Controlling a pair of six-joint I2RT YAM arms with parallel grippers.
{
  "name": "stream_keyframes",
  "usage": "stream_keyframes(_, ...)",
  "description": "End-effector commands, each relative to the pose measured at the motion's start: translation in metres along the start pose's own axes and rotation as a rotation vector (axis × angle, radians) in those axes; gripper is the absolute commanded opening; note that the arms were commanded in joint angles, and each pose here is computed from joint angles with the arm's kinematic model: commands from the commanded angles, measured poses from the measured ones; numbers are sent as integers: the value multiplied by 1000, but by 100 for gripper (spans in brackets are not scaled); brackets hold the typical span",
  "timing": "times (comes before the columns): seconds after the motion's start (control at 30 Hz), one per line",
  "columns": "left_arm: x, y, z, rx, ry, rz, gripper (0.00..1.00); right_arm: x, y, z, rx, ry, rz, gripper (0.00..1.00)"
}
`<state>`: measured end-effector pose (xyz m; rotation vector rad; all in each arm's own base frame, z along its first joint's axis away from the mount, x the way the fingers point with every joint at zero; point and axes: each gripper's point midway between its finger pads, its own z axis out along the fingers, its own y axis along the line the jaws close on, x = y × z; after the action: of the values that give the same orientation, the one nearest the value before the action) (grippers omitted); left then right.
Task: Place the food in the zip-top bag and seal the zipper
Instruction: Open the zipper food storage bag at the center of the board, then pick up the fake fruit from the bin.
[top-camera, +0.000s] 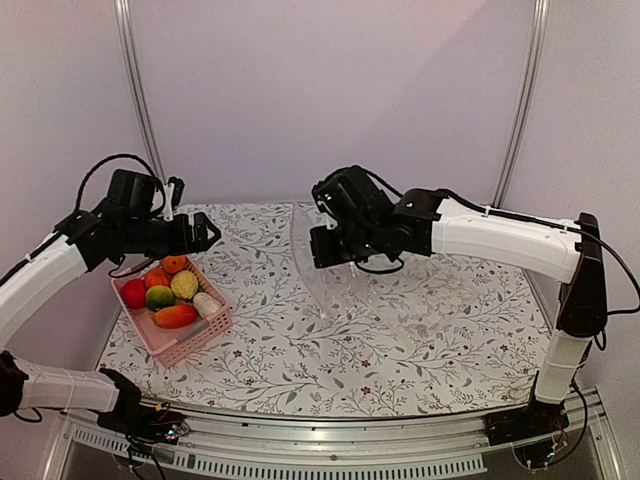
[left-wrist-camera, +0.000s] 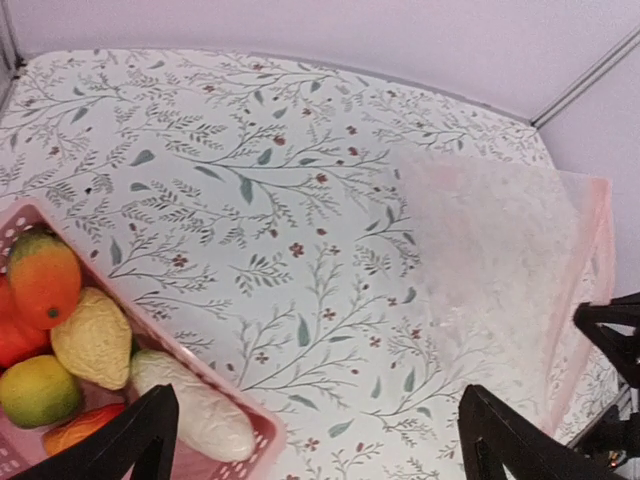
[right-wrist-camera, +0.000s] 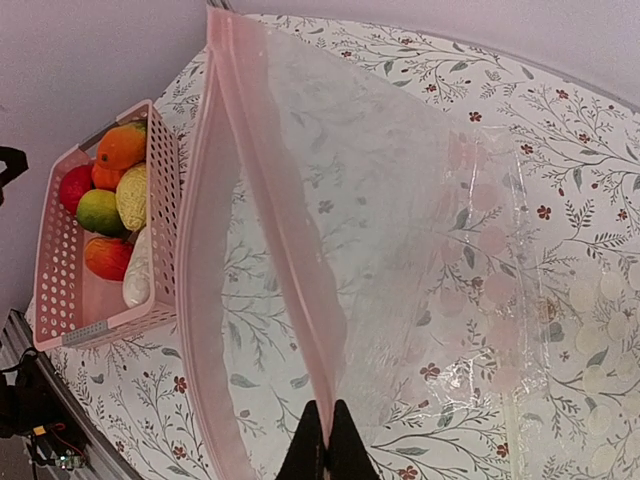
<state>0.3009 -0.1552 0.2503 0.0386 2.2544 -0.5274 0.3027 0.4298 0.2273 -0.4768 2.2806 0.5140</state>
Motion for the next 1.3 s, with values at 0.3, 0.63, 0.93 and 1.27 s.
stream_keyframes(0.3,-5,164,32,-475,113,-171,99,-9,7,2,-32,-9,1,0)
stream_keyframes(0.63,2,200,59,-529,183,-218,99,-10,12,1,-56,-8,-6,0)
stream_keyframes(0.93,11,207,75,-508,230,-243,92,-8,13,2,-62,-6,-4,0)
stream_keyframes(1.27,28,211,91,-479,294,-257,88,-6,13,3,-68,-1,0,0)
